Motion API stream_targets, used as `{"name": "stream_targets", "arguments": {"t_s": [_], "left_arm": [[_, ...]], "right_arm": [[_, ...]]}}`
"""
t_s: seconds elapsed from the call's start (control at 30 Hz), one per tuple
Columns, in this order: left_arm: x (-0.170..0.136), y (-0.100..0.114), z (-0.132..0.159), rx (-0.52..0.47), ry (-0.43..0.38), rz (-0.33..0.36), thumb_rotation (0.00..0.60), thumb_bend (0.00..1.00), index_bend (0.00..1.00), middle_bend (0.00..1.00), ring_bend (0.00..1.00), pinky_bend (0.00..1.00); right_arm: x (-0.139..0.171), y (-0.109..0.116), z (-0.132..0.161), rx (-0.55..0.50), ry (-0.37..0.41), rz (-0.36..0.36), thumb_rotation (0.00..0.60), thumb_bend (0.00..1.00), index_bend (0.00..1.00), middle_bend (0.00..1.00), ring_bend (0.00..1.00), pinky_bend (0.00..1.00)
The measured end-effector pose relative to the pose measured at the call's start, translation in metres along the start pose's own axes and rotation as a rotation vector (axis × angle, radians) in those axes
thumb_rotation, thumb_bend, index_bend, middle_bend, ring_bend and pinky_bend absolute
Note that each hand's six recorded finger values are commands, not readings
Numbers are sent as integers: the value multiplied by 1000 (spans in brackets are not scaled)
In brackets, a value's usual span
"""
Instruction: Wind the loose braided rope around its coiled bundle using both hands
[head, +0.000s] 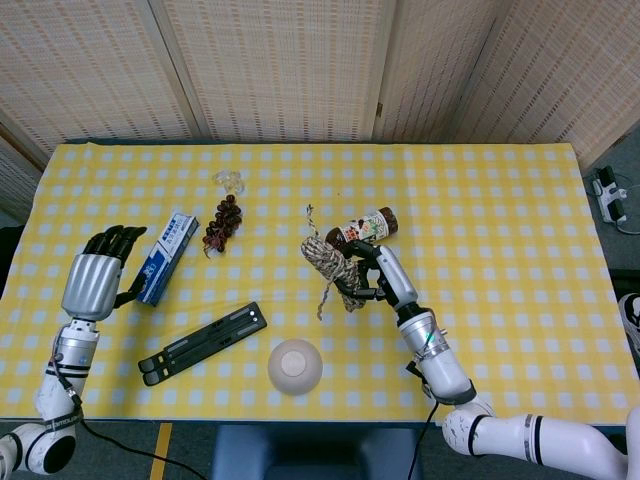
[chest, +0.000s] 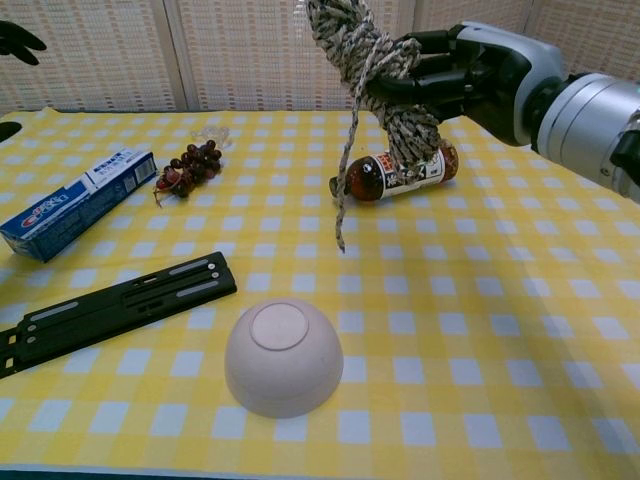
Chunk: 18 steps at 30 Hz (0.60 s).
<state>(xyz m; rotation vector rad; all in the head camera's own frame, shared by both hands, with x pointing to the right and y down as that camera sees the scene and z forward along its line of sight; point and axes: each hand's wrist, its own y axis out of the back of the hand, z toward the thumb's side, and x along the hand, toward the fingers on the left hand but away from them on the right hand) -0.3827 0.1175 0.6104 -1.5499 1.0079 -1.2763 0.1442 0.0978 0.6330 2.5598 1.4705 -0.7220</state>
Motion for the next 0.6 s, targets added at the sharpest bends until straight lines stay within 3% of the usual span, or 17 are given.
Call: {"name": "stream_targets", "arguments": {"t_s": [0.3,0.6], "left_arm": [[-62,-7,-51,32,134,-49,600,384,230,231,180,223],[-108,1,-73,10,192,-20,600,383,236,231,181,210]], "right_arm": [[4,11,-3,18,-34,-2,600,599,917,777,826,722],[10,18,-7,28,-50,4,600,599,917,777,824,723]]}}
